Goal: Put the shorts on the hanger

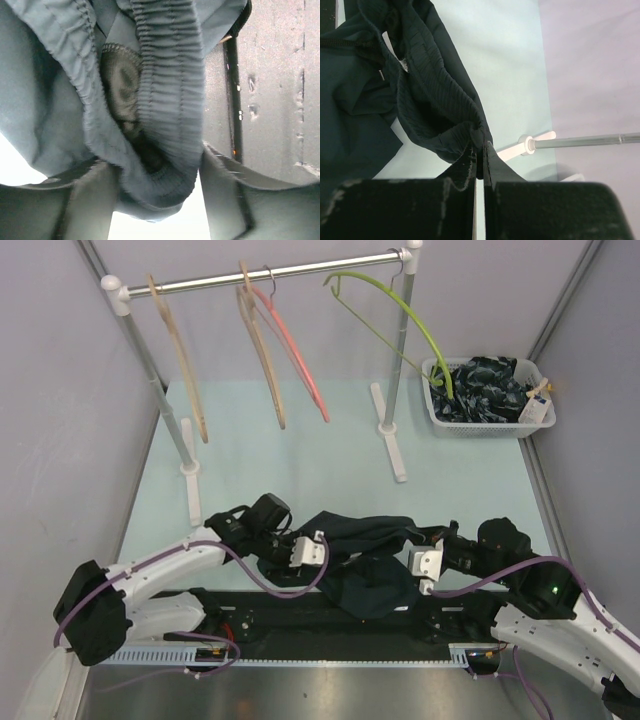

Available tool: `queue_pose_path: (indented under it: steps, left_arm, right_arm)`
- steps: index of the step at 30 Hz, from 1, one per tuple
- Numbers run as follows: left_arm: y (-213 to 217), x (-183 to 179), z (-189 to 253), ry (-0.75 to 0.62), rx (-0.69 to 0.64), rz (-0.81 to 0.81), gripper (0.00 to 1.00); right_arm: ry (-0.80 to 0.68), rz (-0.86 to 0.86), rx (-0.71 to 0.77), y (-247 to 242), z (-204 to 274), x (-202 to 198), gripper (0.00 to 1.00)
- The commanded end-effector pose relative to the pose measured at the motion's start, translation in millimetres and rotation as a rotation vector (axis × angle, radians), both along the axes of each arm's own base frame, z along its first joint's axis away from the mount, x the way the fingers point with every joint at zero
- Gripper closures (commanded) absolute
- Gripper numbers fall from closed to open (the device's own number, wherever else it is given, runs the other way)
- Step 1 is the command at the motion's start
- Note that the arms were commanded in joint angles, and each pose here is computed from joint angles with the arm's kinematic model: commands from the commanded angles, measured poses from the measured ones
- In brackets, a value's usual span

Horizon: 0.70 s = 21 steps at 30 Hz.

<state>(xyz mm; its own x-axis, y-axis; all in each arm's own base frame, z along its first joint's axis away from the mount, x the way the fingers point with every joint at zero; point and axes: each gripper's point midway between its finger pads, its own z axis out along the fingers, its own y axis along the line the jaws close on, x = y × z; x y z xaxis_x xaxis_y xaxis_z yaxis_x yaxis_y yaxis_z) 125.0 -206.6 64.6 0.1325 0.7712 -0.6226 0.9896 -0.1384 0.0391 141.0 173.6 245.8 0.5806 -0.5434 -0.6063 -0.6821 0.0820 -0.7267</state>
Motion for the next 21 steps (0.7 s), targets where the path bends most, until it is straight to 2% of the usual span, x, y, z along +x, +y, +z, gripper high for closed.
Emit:
queue_pose_path:
  steps: [1, 2, 4, 5, 7, 12, 13, 15, 16, 17, 21]
  left_arm:
    - [-0.8, 1.1, 11.1, -0.014, -0.03, 0.028, 0.47]
    - [-1.5, 5.4, 16.9, -0.026, -0.035, 0.054, 0.6]
    - [-9.4, 14.6, 44.3, -0.037, -0.088, 0.116, 0.72]
    - [-10.2, 15.5, 54.4, -0.035, -0.099, 0.134, 0.86]
    - [-17.5, 27.3, 93.9, -0.072, -0.158, 0.197, 0.98]
    - [-14.4, 30.7, 172.2, -0.108, -0.221, 0.272, 1.0]
    - [-15.6, 35.9, 203.4, -0.154, -0.269, 0.289, 1.0]
    - [-13.3, 36.8, 228.4, -0.178, -0.295, 0.307, 1.0]
    - [-10.3, 38.2, 255.2, -0.22, -0.329, 0.318, 1.0]
    - [-8.5, 40.4, 269.5, -0.248, -0.348, 0.33, 1.0]
    - [-2.2, 46.7, 335.5, -0.341, -0.457, 0.393, 1.0]
  right_arm:
    - [-0.049, -0.038, 0.078, -1.0, 27.2, 6.2, 1.0]
    - [-0.047, -0.047, 0.084, -1.6, 28.8, 7.2, 1.0]
    - [-0.032, -0.087, 0.122, -3.5, 38.9, 10.8, 1.0]
    - [-0.028, -0.105, 0.138, -4.3, 44.5, 12.8, 1.0]
    - [0.0, -0.16, 0.196, -6.9, 61.5, 17.7, 1.0]
    - [0.03, -0.286, 0.333, -15.8, 113.6, 29.9, 1.0]
    - [0.013, -0.294, 0.383, -20.2, 137.7, 28.7, 1.0]
    - [0.008, -0.332, 0.428, -21.9, 160.1, 36.1, 1.0]
    - [0.0, -0.339, 0.448, -23.4, 171.3, 37.9, 1.0]
    - [-0.018, -0.338, 0.497, -28.6, 197.1, 35.0, 1.0]
    - [-0.032, -0.332, 0.537, -26.2, 239.5, 38.1, 1.0]
